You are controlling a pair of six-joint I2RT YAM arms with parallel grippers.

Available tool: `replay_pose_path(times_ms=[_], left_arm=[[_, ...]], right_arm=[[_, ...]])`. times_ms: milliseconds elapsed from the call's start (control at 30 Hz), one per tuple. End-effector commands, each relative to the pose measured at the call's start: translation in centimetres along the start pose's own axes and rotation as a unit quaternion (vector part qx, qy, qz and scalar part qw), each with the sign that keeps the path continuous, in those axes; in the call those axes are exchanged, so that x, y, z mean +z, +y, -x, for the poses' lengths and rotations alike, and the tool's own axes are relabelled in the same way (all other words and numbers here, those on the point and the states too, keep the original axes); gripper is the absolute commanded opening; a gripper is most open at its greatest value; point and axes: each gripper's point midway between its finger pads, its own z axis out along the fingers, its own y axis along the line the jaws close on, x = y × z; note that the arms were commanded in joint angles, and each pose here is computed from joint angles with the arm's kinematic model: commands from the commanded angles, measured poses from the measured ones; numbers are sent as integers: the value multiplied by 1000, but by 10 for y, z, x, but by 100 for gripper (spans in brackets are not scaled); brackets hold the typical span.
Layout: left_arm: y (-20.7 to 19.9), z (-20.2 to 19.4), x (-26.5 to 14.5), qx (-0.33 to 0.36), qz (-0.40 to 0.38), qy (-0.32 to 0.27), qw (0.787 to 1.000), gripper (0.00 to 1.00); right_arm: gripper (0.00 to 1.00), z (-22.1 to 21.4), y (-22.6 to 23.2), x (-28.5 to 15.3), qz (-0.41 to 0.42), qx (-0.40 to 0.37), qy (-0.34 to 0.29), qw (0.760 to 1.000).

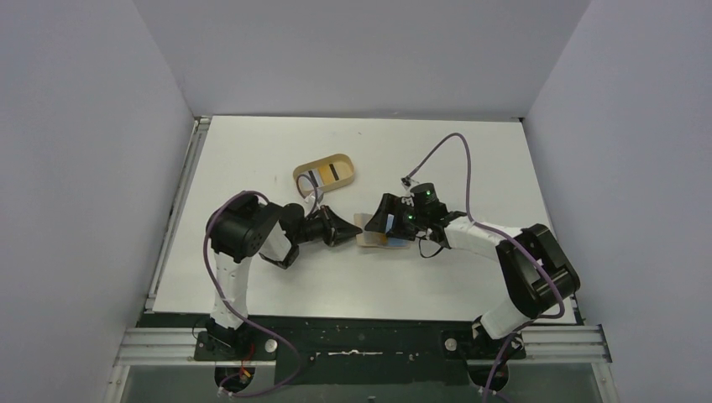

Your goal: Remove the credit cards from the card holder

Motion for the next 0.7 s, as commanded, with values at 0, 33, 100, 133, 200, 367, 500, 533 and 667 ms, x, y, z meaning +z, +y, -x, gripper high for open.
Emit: replay_pose_path(times_ms=[0, 33, 100, 133, 200, 367, 500, 533, 667], left_arm=[[-46, 2, 2, 43, -70, 8, 997, 0], [-41, 2, 3, 40, -65, 7, 997, 0], [-32, 1, 3, 36, -56, 6, 998, 0], [-28, 1, 3, 35, -52, 6, 998, 0], [-20, -1, 2, 31, -44, 6, 999, 0], [-1, -4, 1, 26, -22, 8, 999, 0], [10, -6, 1, 21, -13, 9, 1000, 0], [11, -6, 1, 21, -13, 9, 1000, 0], [15, -6, 1, 19, -9, 9, 1000, 0]], right_arm=[[82, 19, 2, 2, 0, -11, -35, 999], [82, 18, 0, 3, -2, -11, -35, 999], [82, 18, -5, 2, -13, -11, -36, 999], [82, 18, -8, 2, -19, -11, -38, 999], [82, 18, -14, 0, -34, -9, -41, 999], [82, 14, -32, 0, -73, -4, -37, 997], [83, 9, -31, 8, -50, 5, -34, 998], [83, 7, -26, 10, -30, 12, -34, 999], [82, 0, -7, 17, 48, 31, -32, 998]])
